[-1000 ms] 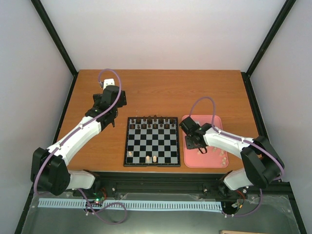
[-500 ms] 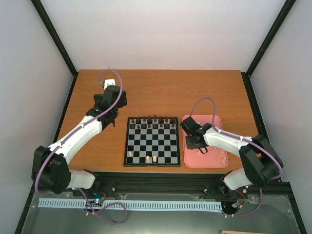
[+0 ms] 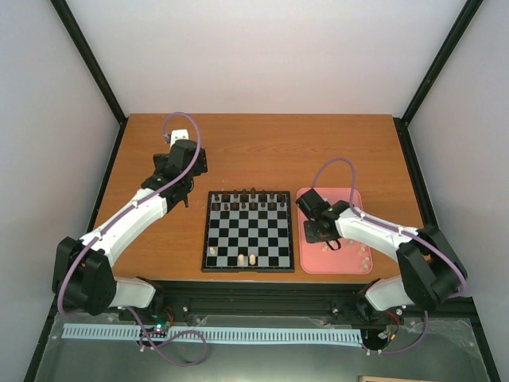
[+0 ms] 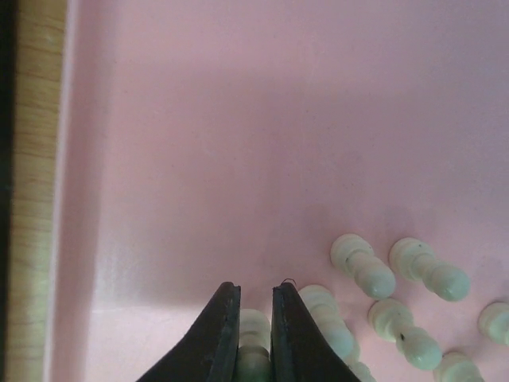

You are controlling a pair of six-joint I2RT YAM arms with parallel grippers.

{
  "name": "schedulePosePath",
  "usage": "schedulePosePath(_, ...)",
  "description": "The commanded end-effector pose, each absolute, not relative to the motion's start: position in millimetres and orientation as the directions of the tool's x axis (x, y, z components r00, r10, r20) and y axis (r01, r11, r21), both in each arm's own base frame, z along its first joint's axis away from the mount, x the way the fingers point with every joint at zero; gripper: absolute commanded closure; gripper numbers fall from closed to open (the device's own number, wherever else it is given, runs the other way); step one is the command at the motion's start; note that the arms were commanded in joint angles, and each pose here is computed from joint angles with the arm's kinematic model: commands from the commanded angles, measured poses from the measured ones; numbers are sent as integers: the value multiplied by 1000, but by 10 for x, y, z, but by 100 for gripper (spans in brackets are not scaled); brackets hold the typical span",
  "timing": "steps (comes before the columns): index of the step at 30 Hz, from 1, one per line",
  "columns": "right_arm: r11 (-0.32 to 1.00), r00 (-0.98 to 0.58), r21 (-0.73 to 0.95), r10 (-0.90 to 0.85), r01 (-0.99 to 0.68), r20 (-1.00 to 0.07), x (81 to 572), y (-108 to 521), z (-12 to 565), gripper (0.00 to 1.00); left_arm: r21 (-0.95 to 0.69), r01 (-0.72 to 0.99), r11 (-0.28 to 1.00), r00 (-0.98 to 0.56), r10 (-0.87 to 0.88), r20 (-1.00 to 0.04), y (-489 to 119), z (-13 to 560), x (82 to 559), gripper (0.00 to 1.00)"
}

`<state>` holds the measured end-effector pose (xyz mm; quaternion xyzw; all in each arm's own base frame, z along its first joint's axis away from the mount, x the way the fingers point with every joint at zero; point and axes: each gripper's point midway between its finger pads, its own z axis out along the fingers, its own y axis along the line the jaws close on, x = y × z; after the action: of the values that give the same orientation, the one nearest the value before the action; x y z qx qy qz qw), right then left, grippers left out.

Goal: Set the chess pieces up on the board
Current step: Pick up the chess piece from the storage box, then place the chess piece on the chessboard.

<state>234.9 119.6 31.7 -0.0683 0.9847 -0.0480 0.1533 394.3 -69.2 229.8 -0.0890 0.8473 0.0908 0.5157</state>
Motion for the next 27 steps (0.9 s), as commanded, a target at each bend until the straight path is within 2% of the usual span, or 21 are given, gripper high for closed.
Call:
schedulePosePath(1, 992, -919, -58, -128, -114, -373, 2464, 1297, 686, 97, 31, -251, 968, -404, -76, -912, -726, 2517, 3994, 0)
schedulePosePath(5, 981, -885, -18, -181, -192, -429, 2512, 1629, 1023, 97, 20, -245, 969, -399, -82, -913, -734, 2541, 3982, 0)
schedulePosePath(11, 901, -807, 76, -343, -428, -480, 2506, 2711, 1302, 97, 18, -242, 970, -399, -83, -913, -736, 2545, 3976, 0)
schedulePosePath(19, 752, -720, 124, -551, -647, -422, 2193, 3874, 1056, 97, 7, -235, 972, -393, -88, -916, -741, 2575, 3957, 0)
schedulePosePath(27, 669, -676, 165, -645, -725, -355, 1841, 4280, 879, 97, 5, -231, 973, -390, -88, -917, -742, 2586, 3947, 0)
